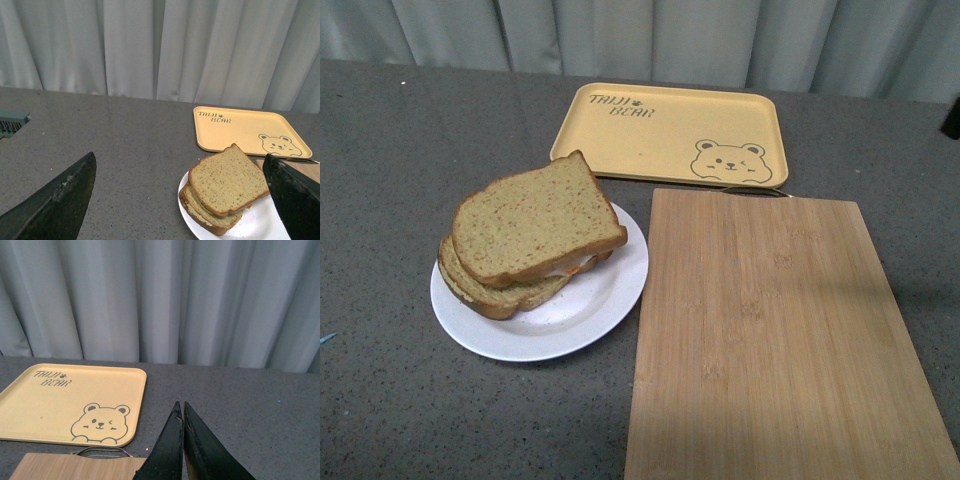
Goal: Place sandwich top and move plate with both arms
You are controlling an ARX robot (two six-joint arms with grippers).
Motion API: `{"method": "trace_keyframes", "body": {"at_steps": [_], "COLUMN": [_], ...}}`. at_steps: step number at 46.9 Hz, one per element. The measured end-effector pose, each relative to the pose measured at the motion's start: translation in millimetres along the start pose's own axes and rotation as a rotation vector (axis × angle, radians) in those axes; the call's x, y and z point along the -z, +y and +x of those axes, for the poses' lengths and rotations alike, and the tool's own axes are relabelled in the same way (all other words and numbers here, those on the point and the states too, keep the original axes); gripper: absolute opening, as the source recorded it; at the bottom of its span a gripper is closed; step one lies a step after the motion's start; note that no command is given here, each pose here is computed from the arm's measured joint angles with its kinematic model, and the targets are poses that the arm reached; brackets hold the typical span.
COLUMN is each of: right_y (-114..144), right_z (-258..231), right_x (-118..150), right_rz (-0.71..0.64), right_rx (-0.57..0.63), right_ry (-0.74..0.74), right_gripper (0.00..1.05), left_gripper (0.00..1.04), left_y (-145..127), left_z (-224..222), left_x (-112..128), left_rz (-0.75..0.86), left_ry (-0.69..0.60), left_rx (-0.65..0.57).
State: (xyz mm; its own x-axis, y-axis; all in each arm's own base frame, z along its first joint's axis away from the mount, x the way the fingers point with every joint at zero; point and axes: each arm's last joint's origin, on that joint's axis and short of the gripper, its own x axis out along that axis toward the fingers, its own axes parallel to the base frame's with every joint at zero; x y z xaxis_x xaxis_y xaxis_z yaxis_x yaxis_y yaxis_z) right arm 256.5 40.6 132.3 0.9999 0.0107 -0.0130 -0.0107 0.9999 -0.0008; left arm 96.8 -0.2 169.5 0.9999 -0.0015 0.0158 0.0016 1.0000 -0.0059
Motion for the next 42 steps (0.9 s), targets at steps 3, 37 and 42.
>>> {"method": "trace_keyframes", "body": {"at_steps": [3, 37, 42], "right_y": [-4, -39, -39], "right_z": [-9, -102, -108], "right_x": [-3, -28, -27], "right_rz": [0.001, 0.003, 0.003], "right_rx": [0.001, 0.009, 0.01], "right_ry": [-0.004, 0.005, 0.006], "right_gripper": [0.01, 0.01, 0.01], "left_gripper": [0.98, 0.98, 0.98], "left_y": [0, 0, 0], "left_z": [0, 0, 0], "left_x": [0, 0, 0], "left_rz": [0.0, 0.0, 0.0], "left_ry": [0.0, 0.0, 0.0], "left_rx": [0.0, 0.001, 0.001]}}
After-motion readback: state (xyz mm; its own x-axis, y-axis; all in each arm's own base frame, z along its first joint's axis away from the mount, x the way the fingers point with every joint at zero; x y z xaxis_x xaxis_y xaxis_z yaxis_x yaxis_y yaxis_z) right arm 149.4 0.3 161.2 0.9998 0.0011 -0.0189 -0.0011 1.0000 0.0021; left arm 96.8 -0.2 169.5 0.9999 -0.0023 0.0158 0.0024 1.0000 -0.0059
